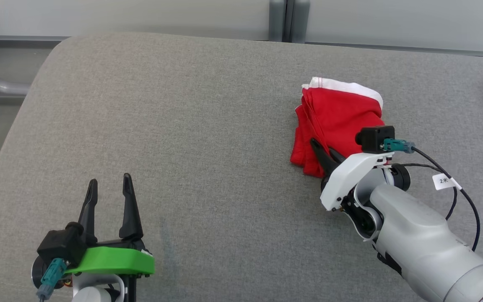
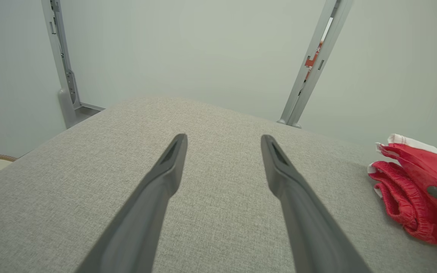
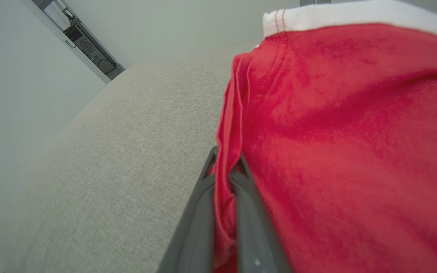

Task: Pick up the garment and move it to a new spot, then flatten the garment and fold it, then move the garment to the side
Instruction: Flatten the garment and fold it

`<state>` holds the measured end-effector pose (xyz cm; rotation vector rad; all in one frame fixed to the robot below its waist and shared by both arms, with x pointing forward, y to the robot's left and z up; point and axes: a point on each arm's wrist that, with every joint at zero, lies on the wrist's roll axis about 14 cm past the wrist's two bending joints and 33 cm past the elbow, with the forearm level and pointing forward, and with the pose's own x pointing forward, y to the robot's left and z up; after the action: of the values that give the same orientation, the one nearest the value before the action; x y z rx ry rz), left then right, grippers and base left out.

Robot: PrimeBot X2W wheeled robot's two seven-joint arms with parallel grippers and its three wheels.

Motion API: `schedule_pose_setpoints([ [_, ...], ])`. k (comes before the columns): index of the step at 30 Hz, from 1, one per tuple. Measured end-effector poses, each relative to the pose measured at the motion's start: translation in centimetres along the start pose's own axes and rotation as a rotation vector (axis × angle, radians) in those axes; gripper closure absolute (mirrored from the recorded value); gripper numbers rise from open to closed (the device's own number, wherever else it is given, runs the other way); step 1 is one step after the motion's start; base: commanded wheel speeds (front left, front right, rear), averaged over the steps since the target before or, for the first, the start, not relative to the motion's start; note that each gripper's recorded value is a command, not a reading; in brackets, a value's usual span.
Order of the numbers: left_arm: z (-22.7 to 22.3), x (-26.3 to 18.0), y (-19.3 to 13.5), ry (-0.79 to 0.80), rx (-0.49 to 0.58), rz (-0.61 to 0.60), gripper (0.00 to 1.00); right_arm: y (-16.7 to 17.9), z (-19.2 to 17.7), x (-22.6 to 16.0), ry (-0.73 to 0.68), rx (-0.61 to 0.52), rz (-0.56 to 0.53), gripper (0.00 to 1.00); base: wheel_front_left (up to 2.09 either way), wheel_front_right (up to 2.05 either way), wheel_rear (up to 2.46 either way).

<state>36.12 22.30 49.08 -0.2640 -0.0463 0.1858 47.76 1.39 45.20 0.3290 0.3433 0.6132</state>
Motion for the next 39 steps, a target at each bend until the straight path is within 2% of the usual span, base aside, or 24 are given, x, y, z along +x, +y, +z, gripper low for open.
schedule_pose_setpoints([
  [1,0.0,0.0,0.1,0.001,-0.002,0.004,0.0,0.1,-0.4,0.0,0.007,0.003,0.001,0.97,0.0,0.0,0.0],
  [2,-0.1,0.0,0.2,0.003,-0.002,0.006,0.0,0.1,-0.6,0.1,0.009,0.004,0.003,0.7,0.0,0.0,0.0],
  [3,-0.1,0.0,0.2,0.003,-0.001,0.007,0.0,0.2,-0.7,0.1,0.009,0.003,0.005,0.0,0.0,0.0,0.0],
  [10,-0.2,0.2,-0.3,0.005,-0.004,-0.008,0.0,-1.2,1.8,-0.6,-0.069,0.007,-0.023,0.0,0.0,0.0,0.0],
  [15,-0.2,0.4,-1.0,0.004,-0.008,-0.029,0.0,-4.6,6.7,-2.4,-0.211,-0.015,-0.093,0.0,0.0,0.0,0.0],
  [18,-0.2,0.5,-1.4,0.004,-0.001,-0.044,0.0,-7.1,7.3,-4.1,-0.24,-0.04,-0.159,0.01,0.0,0.0,0.0],
  [19,-0.2,0.5,-1.5,0.003,0.003,-0.047,0.0,-7.8,7.4,-4.5,-0.244,-0.055,-0.177,0.29,0.0,0.0,0.0],
  [20,-0.3,0.4,-1.5,0.004,0.006,-0.049,0.0,-8.2,7.4,-4.8,-0.244,-0.071,-0.187,0.69,0.0,0.0,0.0],
  [21,-0.3,0.4,-1.5,0.005,0.006,-0.051,0.0,-8.7,7.5,-5.0,-0.248,-0.081,-0.202,1.0,0.0,0.0,0.0],
  [30,-0.6,0.3,-1.6,0.018,0.023,-0.061,0.0,-10.4,5.4,-4.2,-0.192,-0.106,-0.255,1.0,0.0,0.0,0.0],
  [34,-0.7,0.2,-1.3,0.021,0.025,-0.052,0.0,-9.4,5.5,-2.2,-0.169,-0.174,-0.218,1.0,0.0,0.0,0.0],
  [39,-0.6,0.2,-0.9,0.022,0.024,-0.035,0.0,-7.8,2.8,-0.1,-0.103,-0.151,-0.185,1.0,0.0,0.0,0.0],
])
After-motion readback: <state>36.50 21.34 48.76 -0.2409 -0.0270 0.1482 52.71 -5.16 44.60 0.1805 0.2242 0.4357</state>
